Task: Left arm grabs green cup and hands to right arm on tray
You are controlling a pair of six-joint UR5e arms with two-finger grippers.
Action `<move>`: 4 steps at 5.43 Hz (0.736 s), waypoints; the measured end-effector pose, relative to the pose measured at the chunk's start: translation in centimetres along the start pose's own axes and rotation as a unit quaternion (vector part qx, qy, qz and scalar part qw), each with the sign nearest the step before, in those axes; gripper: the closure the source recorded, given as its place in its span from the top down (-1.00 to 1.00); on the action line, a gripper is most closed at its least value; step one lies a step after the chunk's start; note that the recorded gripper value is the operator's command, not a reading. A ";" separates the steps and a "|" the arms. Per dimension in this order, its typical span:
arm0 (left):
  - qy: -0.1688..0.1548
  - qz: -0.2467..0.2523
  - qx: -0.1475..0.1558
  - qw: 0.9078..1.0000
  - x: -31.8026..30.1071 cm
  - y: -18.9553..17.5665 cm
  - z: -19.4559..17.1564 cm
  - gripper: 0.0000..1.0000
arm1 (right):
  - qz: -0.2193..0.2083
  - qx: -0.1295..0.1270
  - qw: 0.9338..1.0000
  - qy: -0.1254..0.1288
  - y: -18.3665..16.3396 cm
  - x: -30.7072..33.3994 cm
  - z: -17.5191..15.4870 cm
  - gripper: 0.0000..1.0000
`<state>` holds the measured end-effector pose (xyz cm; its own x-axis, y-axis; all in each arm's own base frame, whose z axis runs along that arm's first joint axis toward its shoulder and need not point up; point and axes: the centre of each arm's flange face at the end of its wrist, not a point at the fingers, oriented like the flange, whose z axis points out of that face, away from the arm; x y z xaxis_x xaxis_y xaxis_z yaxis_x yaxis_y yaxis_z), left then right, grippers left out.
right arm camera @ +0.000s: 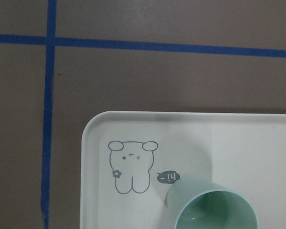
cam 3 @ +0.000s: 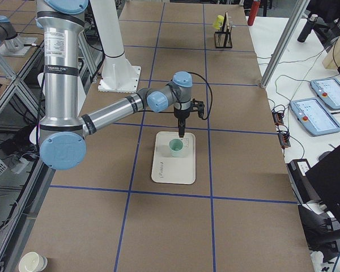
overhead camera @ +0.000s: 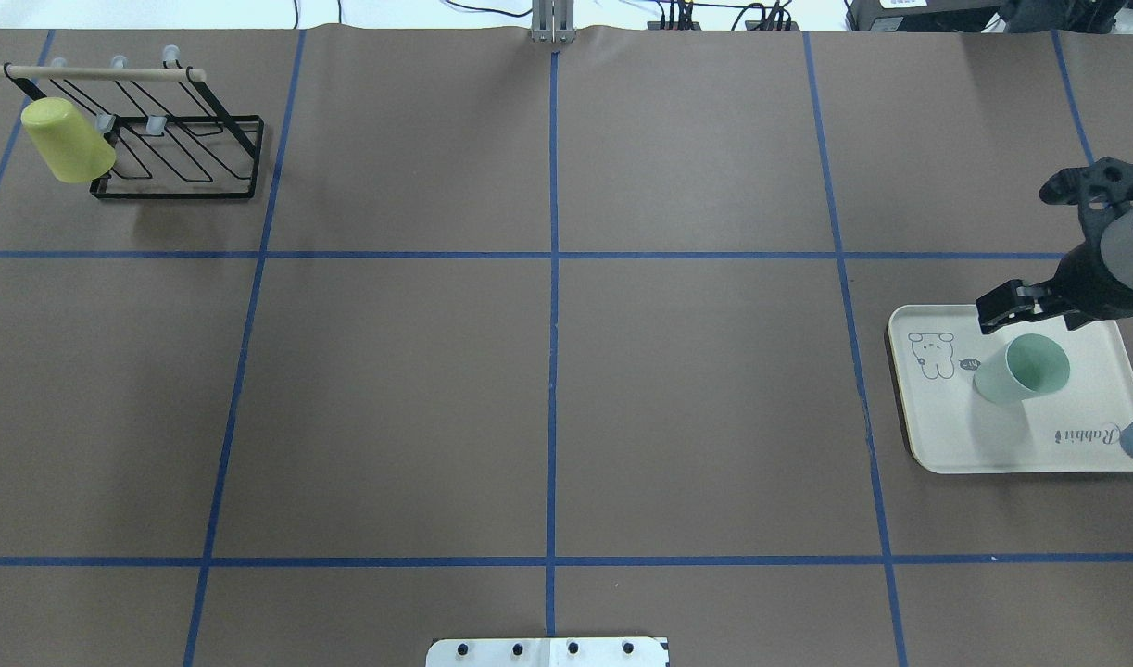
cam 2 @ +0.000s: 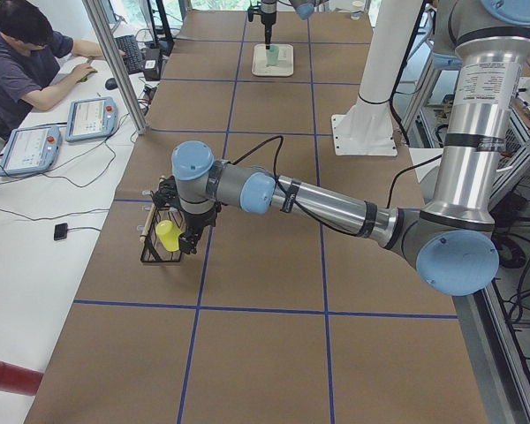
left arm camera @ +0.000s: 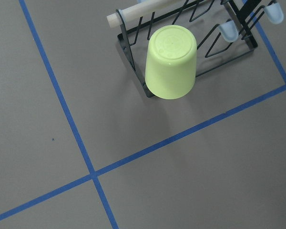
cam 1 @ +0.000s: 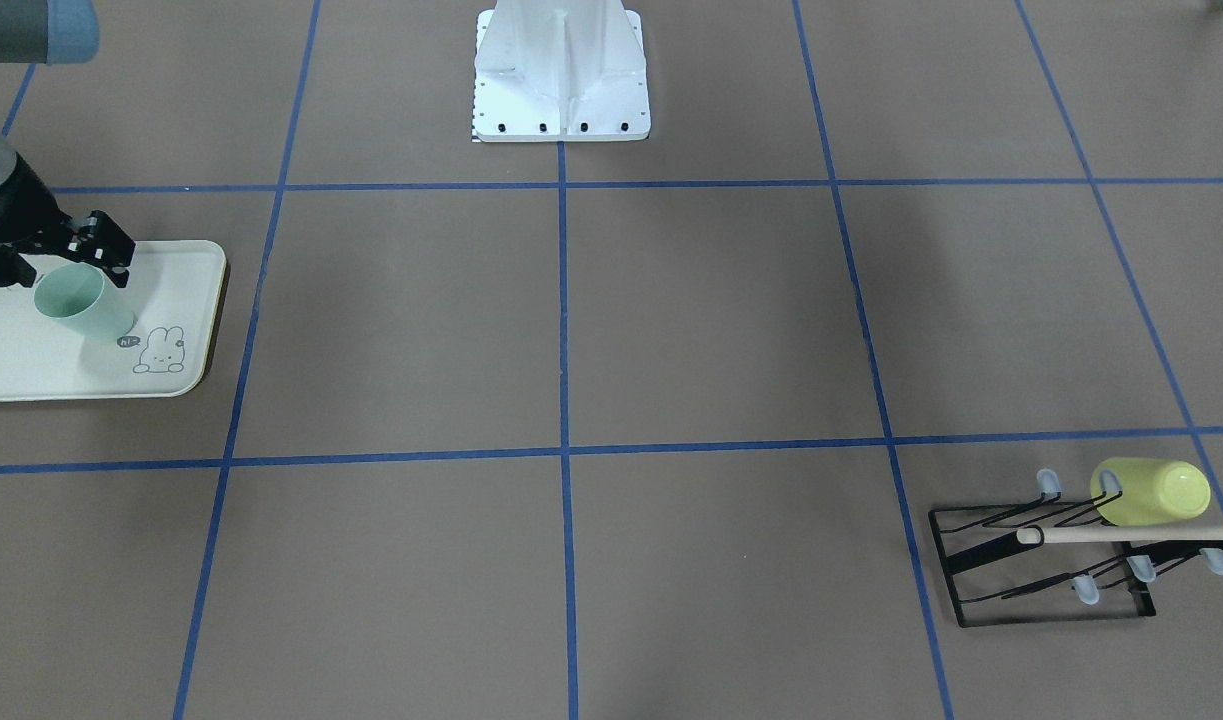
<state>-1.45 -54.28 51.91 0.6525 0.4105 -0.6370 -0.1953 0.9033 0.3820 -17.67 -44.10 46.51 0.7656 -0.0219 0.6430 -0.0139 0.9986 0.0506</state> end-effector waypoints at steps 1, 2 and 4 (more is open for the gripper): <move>-0.001 -0.004 0.001 1.000 -0.3 0.5 -0.1 1.00 | -0.016 0.003 1.000 0.001 -1.1 3.6 -2.2 1.00; -0.004 -0.010 0.005 1.000 -0.9 0.8 -0.7 1.00 | -0.042 0.000 0.999 0.015 -2.0 8.3 -4.5 1.00; -0.008 -0.029 0.006 1.000 -2.6 1.9 -1.3 1.00 | -0.082 -0.018 0.996 0.025 -1.8 17.2 -7.3 1.00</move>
<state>-4.43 -53.46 53.43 0.6743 0.3550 -0.6476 -0.1476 0.9240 0.3528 0.25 -45.96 51.91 0.7868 -0.1830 0.5894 0.1355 0.9830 0.1243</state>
